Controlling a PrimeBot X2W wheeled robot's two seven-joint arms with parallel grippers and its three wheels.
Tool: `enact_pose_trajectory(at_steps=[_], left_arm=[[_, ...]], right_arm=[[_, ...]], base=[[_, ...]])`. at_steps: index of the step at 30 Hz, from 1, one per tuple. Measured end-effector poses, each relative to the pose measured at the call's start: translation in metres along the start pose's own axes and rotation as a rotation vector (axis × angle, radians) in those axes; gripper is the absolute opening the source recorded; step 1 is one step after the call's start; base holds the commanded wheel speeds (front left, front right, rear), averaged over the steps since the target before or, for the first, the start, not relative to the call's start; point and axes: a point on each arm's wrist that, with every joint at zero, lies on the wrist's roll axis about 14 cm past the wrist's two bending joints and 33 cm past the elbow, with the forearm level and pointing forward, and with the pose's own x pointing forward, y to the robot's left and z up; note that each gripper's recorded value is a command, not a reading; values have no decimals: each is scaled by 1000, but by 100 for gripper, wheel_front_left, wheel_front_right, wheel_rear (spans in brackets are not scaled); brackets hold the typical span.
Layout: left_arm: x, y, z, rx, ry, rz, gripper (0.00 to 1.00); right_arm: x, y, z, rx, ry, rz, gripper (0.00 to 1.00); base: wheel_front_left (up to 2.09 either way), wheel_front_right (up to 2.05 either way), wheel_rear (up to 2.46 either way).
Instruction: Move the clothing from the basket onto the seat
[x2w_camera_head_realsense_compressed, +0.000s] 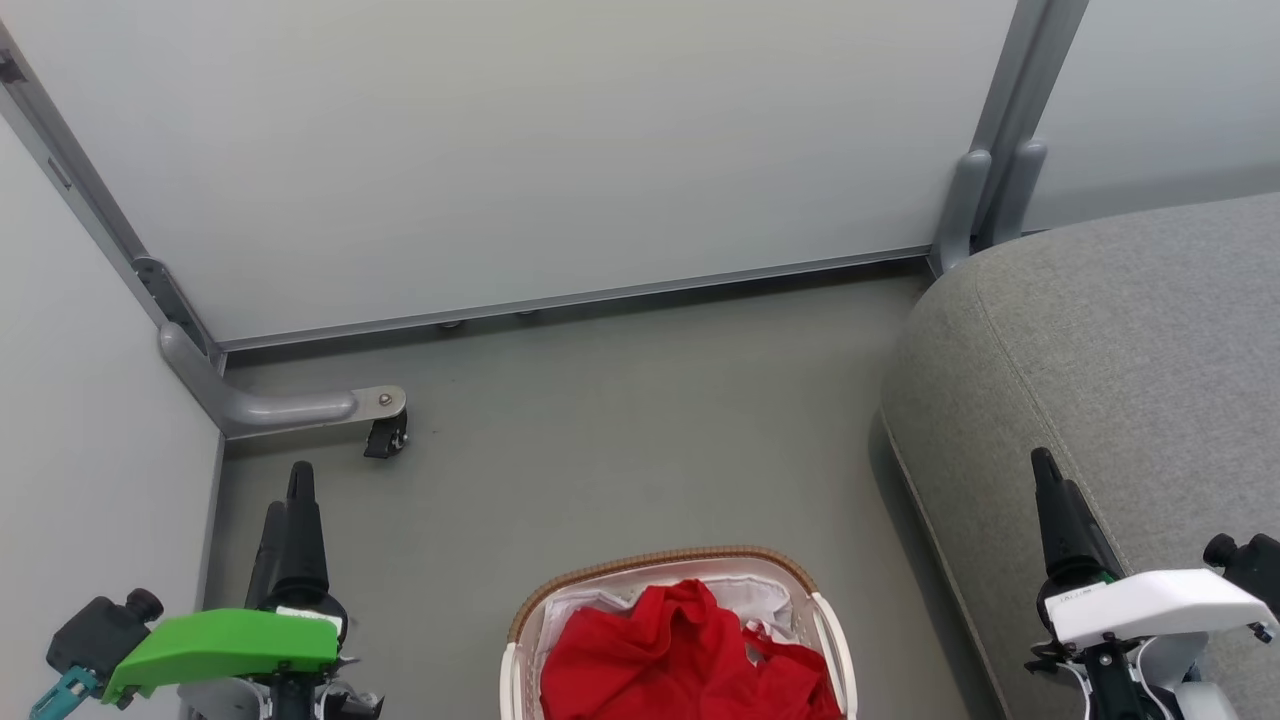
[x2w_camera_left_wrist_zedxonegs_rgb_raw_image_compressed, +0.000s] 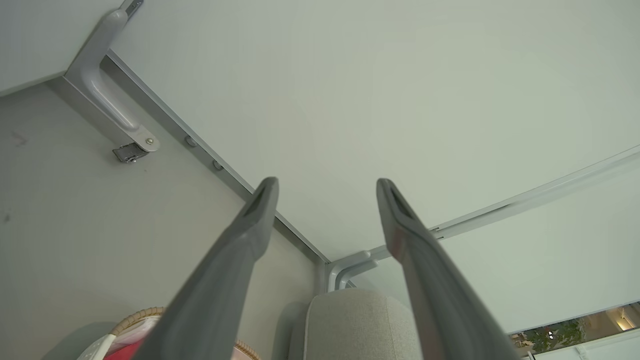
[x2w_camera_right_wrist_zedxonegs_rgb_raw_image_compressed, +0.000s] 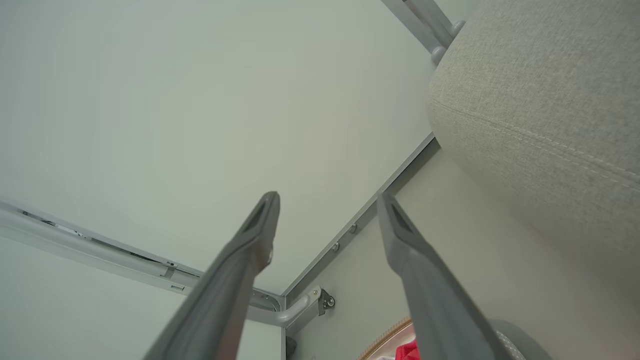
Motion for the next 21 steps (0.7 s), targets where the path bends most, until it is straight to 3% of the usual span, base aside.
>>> enact_pose_trajectory(at_steps=[9,21], left_arm=[[-5,-1,-7,216,15,-9,100],[-16,11,-20,388,47,11,100]], right_arm=[[-2,4,-4,-154,6,22,100],[-3,8,-11,-335,18,49,100]], base=[[0,0,0],[0,0,0]])
